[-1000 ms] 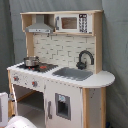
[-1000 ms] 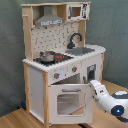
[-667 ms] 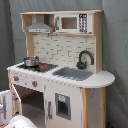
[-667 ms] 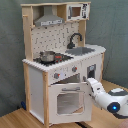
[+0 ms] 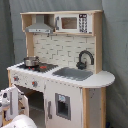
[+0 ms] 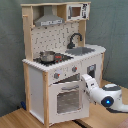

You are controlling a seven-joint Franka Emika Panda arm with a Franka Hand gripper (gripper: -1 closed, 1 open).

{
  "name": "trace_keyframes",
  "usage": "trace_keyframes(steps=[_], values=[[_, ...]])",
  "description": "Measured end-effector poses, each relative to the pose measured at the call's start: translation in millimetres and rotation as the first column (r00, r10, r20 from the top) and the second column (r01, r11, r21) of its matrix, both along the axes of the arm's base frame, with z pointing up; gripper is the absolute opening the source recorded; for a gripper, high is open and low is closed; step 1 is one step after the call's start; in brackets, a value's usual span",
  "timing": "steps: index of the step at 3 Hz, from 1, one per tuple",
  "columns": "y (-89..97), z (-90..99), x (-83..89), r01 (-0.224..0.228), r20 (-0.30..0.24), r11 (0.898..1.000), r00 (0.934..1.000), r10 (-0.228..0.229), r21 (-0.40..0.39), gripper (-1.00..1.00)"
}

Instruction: Play with the kitchen

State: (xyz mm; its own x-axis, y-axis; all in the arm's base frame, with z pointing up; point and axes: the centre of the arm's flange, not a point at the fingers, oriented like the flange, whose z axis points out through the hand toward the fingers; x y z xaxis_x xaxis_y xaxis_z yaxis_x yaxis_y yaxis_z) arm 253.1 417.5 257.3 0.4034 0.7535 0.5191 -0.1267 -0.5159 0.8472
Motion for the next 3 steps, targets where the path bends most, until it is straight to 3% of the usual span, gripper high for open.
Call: trace_keyframes(steps=[1, 2, 3], values=[[-1.9, -0.5, 22.5, -0.030, -0.005, 0.999, 0.9995, 0.030, 0.012, 1.00], [21.4, 30.8, 20.5, -0.103, 0.041, 0.994, 0.9939, 0.102, 0.019, 1.00], [21.8, 8.5, 19.8, -0.131, 0.051, 0.991, 0.9901, 0.131, 0.001, 1.00]])
